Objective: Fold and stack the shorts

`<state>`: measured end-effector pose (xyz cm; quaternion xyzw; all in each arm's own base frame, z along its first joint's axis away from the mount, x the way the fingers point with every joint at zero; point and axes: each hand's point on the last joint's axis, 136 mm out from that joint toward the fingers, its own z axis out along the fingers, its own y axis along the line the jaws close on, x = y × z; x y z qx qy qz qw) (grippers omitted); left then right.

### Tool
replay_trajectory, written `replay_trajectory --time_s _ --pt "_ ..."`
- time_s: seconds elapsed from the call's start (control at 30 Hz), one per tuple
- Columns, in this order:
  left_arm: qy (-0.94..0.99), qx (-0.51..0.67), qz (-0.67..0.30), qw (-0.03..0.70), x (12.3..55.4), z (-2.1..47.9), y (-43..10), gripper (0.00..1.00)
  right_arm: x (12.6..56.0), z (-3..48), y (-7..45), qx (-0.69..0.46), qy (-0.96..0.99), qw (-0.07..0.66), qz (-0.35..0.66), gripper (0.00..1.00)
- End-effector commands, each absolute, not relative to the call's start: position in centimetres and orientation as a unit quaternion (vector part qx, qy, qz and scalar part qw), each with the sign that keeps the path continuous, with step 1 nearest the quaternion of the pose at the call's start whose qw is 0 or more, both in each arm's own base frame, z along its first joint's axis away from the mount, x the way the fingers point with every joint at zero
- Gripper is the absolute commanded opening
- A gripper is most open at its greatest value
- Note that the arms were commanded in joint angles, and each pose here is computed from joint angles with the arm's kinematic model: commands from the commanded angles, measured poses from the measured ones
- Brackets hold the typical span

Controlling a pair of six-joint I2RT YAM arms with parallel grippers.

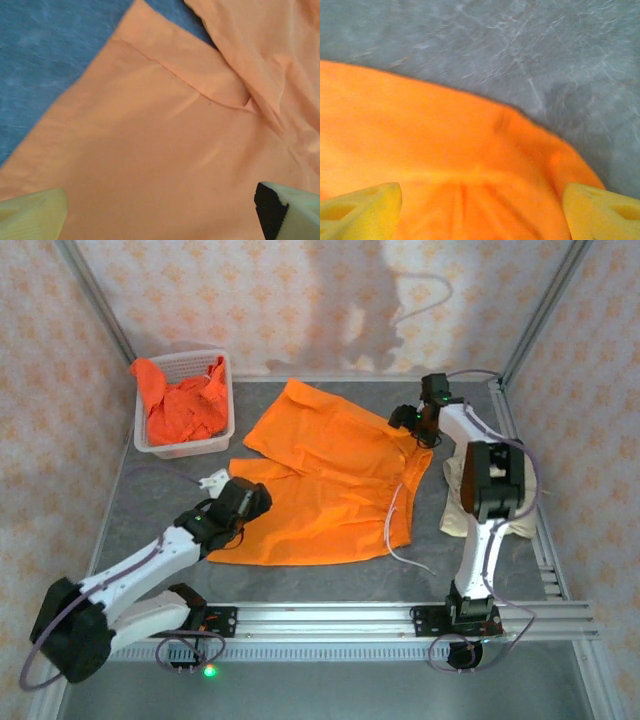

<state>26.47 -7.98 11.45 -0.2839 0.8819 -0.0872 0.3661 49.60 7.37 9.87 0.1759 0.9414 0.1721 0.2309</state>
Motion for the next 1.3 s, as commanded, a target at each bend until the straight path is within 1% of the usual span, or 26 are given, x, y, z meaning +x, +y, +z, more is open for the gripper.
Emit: replay_trajectory --time_s 0.0,0.13,0.23,0.4,0.5,0.57,0.67,0.73,0.83,1.0,1.1,1.2,1.27 --pt "0.876 -0.327 -0.021 0.353 23.4 11.4 -4.4 0.96 48.2 17.7 7.8 0.158 0.91 0.325 0.204 0.84" --pt "0.871 -0.363 -0.01 0.331 20.8 10.3 -2.7 0.95 43.7 19.7 7.9 0.159 0.902 0.341 0.214 0.85" --pt "0.87 -0.39 -0.003 0.301 19.1 8.7 -1.5 0.95 40.7 20.2 8.3 0.158 0.898 0.343 0.226 0.85" --pt "0.865 -0.434 -0.035 0.25 17.1 5.6 -1.2 0.96 35.8 19.1 8.6 0.159 0.9 0.331 0.233 0.86" --pt "0.862 -0.446 -0.041 0.236 16.4 4.5 -1.1 0.95 33.6 17.6 8.7 0.166 0.903 0.317 0.239 0.85" --pt "0.862 -0.45 -0.042 0.229 16.1 4.0 -1.2 0.95 32.1 17.6 8.8 0.167 0.899 0.32 0.248 0.85" --pt "0.861 -0.457 -0.036 0.222 15.7 3.2 -1.1 0.92 30.6 16.7 8.6 0.169 0.902 0.312 0.246 0.85" --pt "0.858 -0.462 -0.038 0.221 15.8 2.6 -1.1 0.9 30.0 16.2 8.5 0.171 0.904 0.307 0.243 0.85" --pt "0.857 -0.464 -0.049 0.217 16.3 1.9 -1.7 0.83 29.1 15.7 8.6 0.176 0.905 0.297 0.248 0.85" --pt "0.861 -0.452 -0.043 0.23 17.6 2.0 -1.8 0.67 28.2 15.1 9.0 0.179 0.905 0.286 0.259 0.85" --pt "0.863 -0.443 -0.038 0.239 18.2 2.2 -1.7 0.6 27.5 14.6 9.2 0.178 0.909 0.276 0.259 0.85" --pt "0.864 -0.44 -0.039 0.24 18.6 1.8 -1.9 0.55 26.6 14.0 9.5 0.177 0.913 0.262 0.259 0.85" --pt "0.865 -0.439 -0.041 0.24 18.9 1.6 -2.1 0.54 25.9 13.5 9.6 0.179 0.915 0.254 0.258 0.85"
